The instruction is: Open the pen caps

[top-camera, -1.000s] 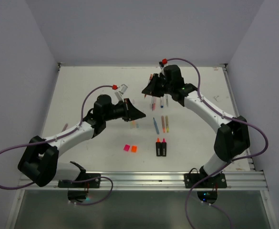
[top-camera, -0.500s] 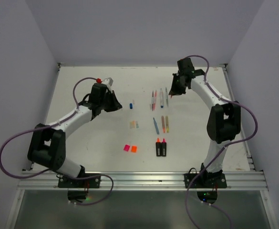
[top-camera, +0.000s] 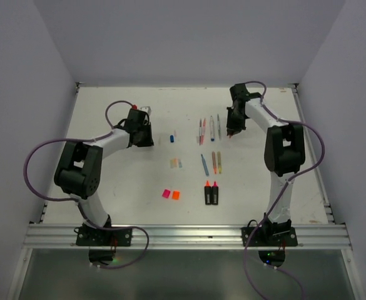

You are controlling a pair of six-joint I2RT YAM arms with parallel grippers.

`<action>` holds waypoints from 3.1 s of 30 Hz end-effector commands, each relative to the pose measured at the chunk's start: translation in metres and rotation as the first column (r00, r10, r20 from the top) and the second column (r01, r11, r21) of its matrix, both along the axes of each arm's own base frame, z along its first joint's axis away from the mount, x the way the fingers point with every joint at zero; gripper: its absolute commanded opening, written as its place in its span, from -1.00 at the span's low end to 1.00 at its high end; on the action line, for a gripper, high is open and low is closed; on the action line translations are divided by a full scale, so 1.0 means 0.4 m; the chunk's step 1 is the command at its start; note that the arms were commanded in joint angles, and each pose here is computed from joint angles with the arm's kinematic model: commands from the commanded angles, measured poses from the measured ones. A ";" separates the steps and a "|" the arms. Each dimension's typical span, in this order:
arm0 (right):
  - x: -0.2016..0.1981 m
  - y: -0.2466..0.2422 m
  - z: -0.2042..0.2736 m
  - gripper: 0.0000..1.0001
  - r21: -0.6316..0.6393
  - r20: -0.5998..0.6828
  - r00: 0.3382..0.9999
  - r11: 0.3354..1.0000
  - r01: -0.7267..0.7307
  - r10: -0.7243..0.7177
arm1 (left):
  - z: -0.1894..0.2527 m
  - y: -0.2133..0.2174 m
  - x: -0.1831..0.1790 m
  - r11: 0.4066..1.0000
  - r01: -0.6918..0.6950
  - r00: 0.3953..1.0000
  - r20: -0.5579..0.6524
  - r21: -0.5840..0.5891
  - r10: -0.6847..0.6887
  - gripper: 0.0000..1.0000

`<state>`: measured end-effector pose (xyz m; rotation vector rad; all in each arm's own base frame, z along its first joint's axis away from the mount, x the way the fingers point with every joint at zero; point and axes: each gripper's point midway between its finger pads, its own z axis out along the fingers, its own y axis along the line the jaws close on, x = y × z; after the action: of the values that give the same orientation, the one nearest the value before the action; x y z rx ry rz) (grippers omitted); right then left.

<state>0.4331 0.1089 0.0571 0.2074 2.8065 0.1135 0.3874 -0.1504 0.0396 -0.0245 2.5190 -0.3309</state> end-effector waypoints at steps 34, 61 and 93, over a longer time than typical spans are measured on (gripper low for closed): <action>0.105 0.003 -0.053 -0.30 -0.007 0.002 1.000 0.999 -0.031 0.031 | 0.022 0.049 0.139 0.983 -0.164 0.986 0.018 -0.078 0.166 -0.34; -0.289 0.540 0.260 0.00 0.246 0.197 0.875 0.842 -0.481 0.442 | 0.252 0.579 -0.210 0.680 -0.574 0.816 0.242 0.457 0.525 0.40; -0.346 0.507 0.243 0.01 0.267 0.228 0.843 0.802 -0.535 0.487 | -0.038 0.734 -0.280 0.848 -0.151 0.964 -0.116 0.509 0.241 0.24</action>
<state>0.2890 0.3126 0.1332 -0.4810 2.6764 0.6514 0.2766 0.1435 0.0329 -0.2145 2.6442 0.4600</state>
